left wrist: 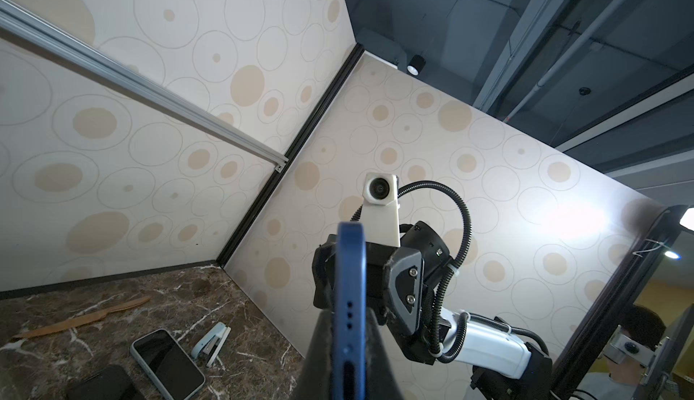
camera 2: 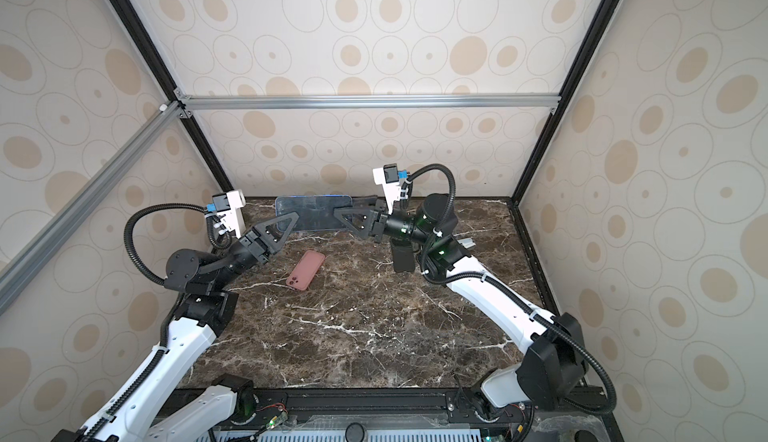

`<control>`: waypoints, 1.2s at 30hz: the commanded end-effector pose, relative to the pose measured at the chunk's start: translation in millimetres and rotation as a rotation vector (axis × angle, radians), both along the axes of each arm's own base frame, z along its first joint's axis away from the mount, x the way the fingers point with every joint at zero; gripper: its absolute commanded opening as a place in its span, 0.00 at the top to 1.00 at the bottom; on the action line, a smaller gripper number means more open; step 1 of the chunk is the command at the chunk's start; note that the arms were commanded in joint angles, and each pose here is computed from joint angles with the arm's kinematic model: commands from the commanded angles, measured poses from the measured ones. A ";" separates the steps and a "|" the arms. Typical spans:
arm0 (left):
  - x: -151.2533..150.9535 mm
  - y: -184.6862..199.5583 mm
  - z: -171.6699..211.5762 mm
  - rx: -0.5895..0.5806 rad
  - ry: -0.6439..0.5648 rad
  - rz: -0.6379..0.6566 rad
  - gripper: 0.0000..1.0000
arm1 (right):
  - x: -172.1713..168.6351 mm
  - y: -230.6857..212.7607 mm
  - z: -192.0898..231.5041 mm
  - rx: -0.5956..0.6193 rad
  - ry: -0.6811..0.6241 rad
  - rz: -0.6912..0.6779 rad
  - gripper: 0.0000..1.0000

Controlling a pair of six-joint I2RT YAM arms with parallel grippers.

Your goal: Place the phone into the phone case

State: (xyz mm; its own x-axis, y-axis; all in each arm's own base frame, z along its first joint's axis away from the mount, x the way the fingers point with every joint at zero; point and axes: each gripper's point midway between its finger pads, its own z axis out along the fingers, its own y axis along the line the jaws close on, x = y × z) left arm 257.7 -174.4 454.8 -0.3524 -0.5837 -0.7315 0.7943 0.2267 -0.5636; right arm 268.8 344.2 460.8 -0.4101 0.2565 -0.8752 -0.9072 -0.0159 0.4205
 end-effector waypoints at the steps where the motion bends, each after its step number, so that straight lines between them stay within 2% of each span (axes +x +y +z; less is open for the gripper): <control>1: -29.4 5.4 50.5 -0.065 -0.167 -0.030 1.00 | -34.0 -0.5 31.1 0.041 -0.049 0.183 0.66; 4: -32.0 7.1 51.0 -0.064 -0.174 -0.017 1.00 | -39.8 2.6 30.3 0.019 -0.047 0.206 0.73; 6: -31.9 7.2 49.3 -0.059 -0.172 -0.010 1.00 | -44.3 4.5 28.8 0.001 -0.049 0.221 0.83; 12: -35.0 8.5 47.0 -0.067 -0.188 -0.004 1.00 | -50.7 8.5 24.2 -0.025 -0.042 0.242 0.81; 13: -35.0 8.2 46.1 -0.070 -0.187 -0.007 1.00 | -51.0 9.5 24.0 -0.025 -0.040 0.244 0.85; 15: -34.5 8.2 45.1 -0.075 -0.184 -0.010 1.00 | -51.2 9.4 25.1 -0.025 -0.043 0.245 1.00; 19: -28.5 9.4 40.3 -0.048 -0.177 0.032 1.00 | -47.2 8.7 27.0 -0.026 -0.038 0.212 1.00; 20: -23.6 11.6 37.7 -0.032 -0.169 0.070 0.89 | -45.8 7.7 27.7 -0.028 -0.039 0.193 1.00; 21: -14.6 14.8 31.9 -0.009 -0.138 0.122 0.64 | -43.0 6.5 26.5 -0.035 -0.036 0.165 1.00; 22: -5.7 19.4 26.8 0.014 -0.109 0.180 0.50 | -40.6 5.2 25.5 -0.045 -0.032 0.135 1.00; 24: 15.4 35.4 13.3 0.070 -0.040 0.341 0.39 | -31.3 -0.9 20.0 -0.084 -0.037 0.037 1.00; 26: 36.6 57.9 -5.4 0.115 0.053 0.514 0.40 | -18.7 -10.3 14.0 -0.133 -0.041 -0.094 1.00; 30: 74.4 98.6 -80.4 0.272 0.324 0.789 0.53 | 12.9 -45.1 -0.3 -0.264 -0.035 -0.421 1.00; 33: 96.4 99.8 -139.8 0.420 0.468 0.813 0.62 | 19.2 -68.5 -5.0 -0.328 -0.044 -0.552 1.00; 35: 109.1 93.3 -179.1 0.497 0.549 0.781 0.63 | 15.6 -76.8 -7.2 -0.356 -0.061 -0.576 1.00; 36: 116.0 90.3 -199.3 0.532 0.589 0.767 0.68 | 13.7 -79.4 -9.1 -0.371 -0.070 -0.582 1.00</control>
